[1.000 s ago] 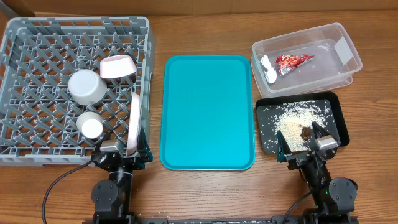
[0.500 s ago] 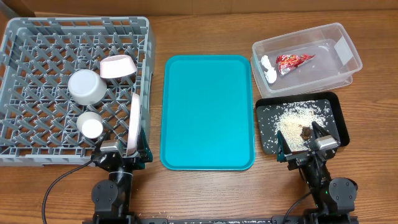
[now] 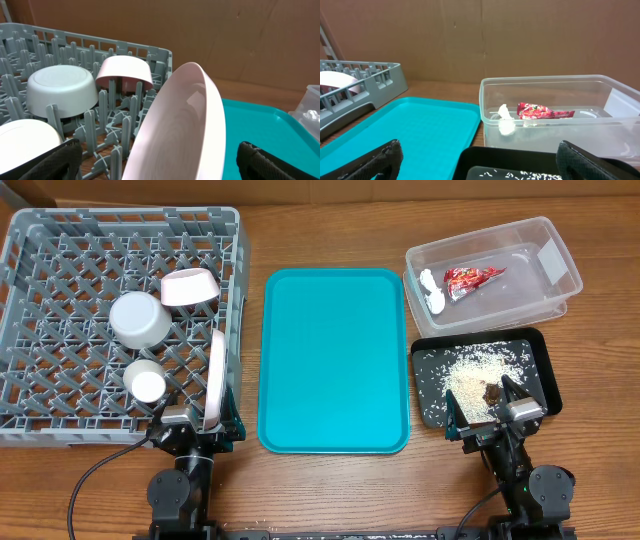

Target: Sort waste into correct bins and load items into the dishwasher

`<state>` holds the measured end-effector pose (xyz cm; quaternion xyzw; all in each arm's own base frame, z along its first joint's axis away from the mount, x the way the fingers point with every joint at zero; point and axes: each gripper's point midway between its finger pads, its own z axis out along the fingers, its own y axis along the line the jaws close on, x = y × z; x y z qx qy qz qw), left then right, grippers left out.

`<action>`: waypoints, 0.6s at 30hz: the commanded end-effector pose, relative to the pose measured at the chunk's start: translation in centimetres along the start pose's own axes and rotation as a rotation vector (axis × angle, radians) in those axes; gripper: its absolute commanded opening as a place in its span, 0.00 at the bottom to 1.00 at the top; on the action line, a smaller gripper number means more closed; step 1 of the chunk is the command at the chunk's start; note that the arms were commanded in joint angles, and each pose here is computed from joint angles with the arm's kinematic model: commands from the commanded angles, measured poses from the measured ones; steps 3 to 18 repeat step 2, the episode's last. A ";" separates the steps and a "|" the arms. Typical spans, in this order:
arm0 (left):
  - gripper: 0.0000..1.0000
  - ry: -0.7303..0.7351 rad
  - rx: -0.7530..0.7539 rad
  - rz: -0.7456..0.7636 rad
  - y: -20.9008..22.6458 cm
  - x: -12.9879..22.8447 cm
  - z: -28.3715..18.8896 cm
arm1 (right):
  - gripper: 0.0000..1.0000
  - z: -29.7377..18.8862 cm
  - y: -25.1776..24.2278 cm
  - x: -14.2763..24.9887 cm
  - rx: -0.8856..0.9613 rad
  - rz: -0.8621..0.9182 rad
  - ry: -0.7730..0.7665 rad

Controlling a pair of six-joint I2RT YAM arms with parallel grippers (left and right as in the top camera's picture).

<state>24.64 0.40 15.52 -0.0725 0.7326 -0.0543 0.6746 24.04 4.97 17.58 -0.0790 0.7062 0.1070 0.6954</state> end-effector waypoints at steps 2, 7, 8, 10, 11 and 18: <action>1.00 -0.006 0.008 0.018 -0.1 0.0 0.0 | 1.00 0.0 -0.1 0.2 0.004 -0.007 -0.003; 1.00 -0.006 0.008 0.018 -0.1 0.0 0.0 | 1.00 0.0 -0.1 0.2 0.004 -0.007 -0.003; 1.00 -0.006 0.008 0.018 -0.1 0.0 0.0 | 1.00 0.0 -0.1 0.2 0.004 -0.007 -0.003; 1.00 -0.006 0.008 0.018 -0.1 0.0 0.0 | 1.00 0.0 -0.1 0.2 0.004 -0.007 -0.003; 1.00 -0.006 0.008 0.018 -0.1 0.0 0.0 | 1.00 0.0 -0.1 0.2 0.004 -0.007 -0.003; 1.00 -0.006 0.008 0.018 -0.1 0.0 0.0 | 1.00 0.0 -0.1 0.2 0.004 -0.007 -0.003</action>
